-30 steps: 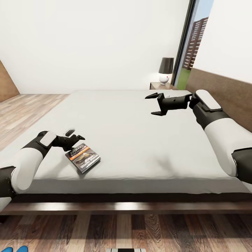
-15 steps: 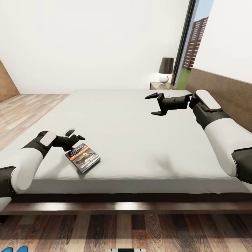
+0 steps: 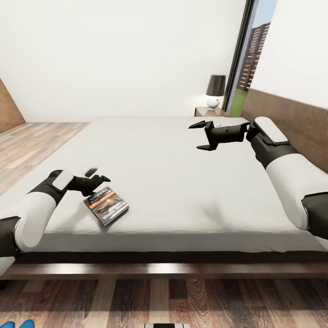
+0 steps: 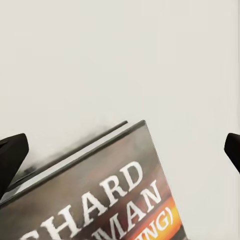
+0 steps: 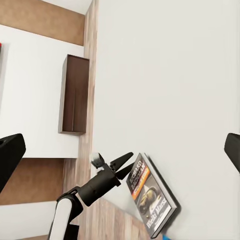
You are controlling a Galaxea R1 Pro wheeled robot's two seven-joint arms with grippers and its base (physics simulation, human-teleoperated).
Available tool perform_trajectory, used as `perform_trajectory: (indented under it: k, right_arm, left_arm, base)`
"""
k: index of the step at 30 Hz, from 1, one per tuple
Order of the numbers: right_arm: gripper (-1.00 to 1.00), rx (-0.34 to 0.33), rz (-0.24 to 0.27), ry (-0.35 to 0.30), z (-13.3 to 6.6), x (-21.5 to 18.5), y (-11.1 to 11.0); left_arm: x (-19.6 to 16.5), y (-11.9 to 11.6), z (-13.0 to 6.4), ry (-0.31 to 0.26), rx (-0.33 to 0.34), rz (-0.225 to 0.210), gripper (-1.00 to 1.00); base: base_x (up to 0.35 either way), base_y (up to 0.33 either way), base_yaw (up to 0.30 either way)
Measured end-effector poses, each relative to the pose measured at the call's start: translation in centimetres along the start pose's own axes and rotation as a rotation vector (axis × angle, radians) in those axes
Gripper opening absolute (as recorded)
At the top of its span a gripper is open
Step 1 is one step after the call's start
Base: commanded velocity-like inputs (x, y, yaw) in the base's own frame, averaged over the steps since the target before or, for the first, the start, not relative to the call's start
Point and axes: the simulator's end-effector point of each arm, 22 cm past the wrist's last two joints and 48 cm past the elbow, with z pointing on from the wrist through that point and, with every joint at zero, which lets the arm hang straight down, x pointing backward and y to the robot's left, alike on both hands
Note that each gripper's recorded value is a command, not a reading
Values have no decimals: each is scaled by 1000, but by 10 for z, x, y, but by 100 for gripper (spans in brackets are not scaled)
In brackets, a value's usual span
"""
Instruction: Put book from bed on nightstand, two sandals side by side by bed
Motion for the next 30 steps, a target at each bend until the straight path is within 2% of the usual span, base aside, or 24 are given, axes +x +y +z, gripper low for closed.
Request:
perform_trajectory:
  k: [9, 30]
  right_arm:
    - [100, 0, 0, 0, 0, 0, 0]
    - [100, 0, 0, 0, 0, 0, 0]
  left_arm:
    - [0, 0, 0, 0, 2, -2, 100]
    - [1, -1, 1, 3, 7, -9, 100]
  base:
    - [0, -69, 0]
    - [0, -5, 0]
